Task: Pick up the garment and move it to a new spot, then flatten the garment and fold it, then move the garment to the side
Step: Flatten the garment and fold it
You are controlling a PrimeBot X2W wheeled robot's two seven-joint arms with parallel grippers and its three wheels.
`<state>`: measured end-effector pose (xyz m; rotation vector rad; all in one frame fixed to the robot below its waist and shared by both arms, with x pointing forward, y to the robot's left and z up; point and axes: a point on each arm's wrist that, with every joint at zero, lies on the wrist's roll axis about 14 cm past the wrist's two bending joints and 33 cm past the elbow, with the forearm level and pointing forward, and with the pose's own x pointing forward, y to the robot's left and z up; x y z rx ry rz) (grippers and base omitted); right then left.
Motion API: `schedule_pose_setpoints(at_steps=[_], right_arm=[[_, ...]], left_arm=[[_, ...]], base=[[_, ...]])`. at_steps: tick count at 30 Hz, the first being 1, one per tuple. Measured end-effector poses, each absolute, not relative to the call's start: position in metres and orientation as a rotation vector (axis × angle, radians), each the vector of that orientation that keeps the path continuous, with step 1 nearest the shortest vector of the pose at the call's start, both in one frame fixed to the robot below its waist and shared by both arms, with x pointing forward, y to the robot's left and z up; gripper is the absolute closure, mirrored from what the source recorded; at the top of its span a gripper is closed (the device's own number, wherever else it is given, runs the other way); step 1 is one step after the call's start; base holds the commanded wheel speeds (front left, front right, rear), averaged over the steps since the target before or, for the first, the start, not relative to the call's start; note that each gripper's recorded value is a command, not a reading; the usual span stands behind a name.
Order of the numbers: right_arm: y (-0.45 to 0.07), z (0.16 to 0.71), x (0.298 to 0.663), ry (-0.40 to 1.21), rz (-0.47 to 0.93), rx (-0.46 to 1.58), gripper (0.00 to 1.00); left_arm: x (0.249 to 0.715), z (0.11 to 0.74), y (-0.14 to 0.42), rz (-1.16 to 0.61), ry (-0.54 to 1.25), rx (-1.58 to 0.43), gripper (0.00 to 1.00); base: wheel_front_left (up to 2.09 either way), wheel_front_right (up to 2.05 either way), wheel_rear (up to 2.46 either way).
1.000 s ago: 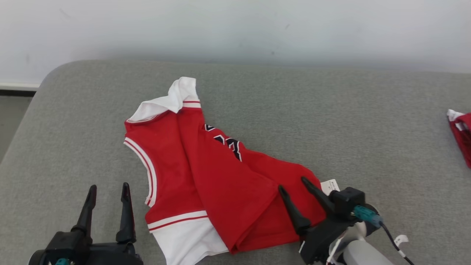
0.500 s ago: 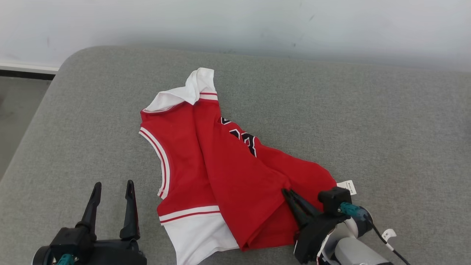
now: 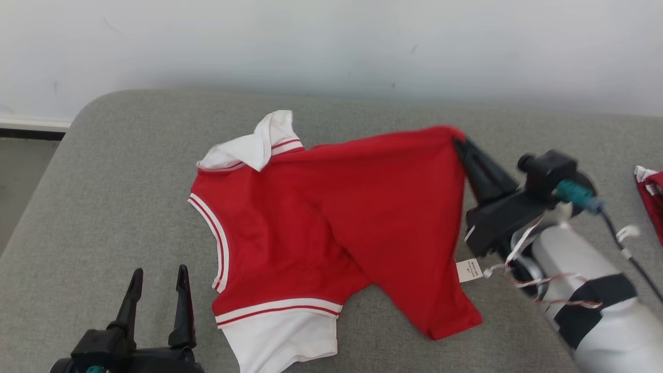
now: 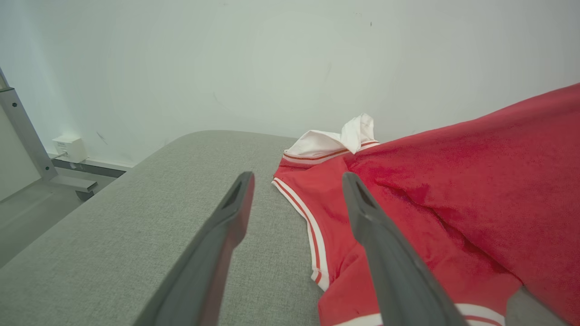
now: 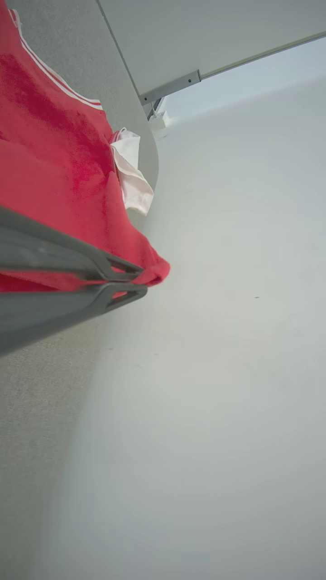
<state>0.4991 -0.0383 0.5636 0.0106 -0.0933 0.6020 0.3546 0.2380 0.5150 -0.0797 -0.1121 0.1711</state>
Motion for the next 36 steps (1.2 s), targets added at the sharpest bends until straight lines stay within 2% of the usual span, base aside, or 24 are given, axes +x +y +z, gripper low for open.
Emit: schedule_pose_setpoints(at_steps=[5,13,28,36], right_arm=[[-0.048,0.598,0.504,-0.176,0.596,-0.036,1.00],[-0.059,0.609,0.516,-0.162,0.585,-0.103,1.00],[-0.080,0.631,0.590,-0.137,0.531,-0.296,1.00],[-0.093,0.614,0.629,-0.067,0.479,-0.345,1.00]], left_arm=[[0.350,0.517,0.236,0.165,-0.118,-0.085,0.00],[0.348,0.514,0.234,0.160,-0.110,-0.091,0.00],[0.368,0.502,0.219,0.126,-0.067,-0.115,0.00],[0.374,0.494,0.222,0.145,-0.041,-0.123,0.00]], base=[[0.00,0.00,0.00],[0.00,0.00,0.00],[0.00,0.00,0.00],[0.00,0.00,0.00]])
